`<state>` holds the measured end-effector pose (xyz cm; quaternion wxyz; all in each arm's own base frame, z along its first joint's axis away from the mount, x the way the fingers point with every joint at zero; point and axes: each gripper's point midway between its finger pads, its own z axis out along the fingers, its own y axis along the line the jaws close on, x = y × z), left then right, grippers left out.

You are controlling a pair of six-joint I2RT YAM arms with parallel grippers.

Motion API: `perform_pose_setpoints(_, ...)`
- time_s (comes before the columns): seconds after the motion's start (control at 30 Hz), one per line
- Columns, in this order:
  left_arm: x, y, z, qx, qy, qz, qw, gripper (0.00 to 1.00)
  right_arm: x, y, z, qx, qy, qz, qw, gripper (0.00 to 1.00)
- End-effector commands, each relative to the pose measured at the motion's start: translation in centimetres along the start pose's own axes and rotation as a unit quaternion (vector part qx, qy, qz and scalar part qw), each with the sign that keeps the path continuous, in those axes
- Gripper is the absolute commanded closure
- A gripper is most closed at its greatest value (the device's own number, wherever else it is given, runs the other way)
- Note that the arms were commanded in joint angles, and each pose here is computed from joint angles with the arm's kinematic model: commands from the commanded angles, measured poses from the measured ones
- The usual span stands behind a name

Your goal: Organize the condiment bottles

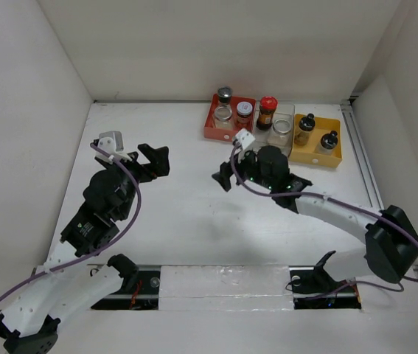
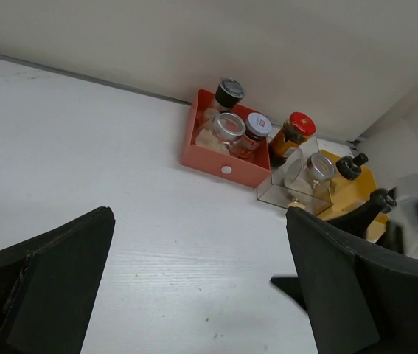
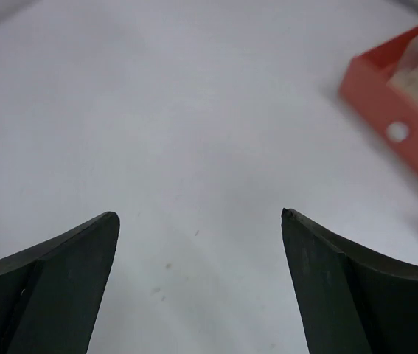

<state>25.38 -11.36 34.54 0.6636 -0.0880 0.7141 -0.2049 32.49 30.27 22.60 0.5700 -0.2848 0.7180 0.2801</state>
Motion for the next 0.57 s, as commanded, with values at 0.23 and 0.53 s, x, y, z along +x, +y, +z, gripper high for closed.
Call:
perform_pose_setpoints(0.23, -0.8, -0.4, 0.0, 0.009, -0.016, -0.009, 1.0, 0.0, 11.1, 5.7, -1.3, -0.043, 0.104, 0.021, 0.993, 0.03)
perform_pose_setpoints(0.53, -0.4, -0.7, 0.2, 0.016, -0.009, -0.007, 1.0, 0.0, 9.4, 5.7, -0.5, -0.033, 0.088, 0.008, 0.996, 0.03)
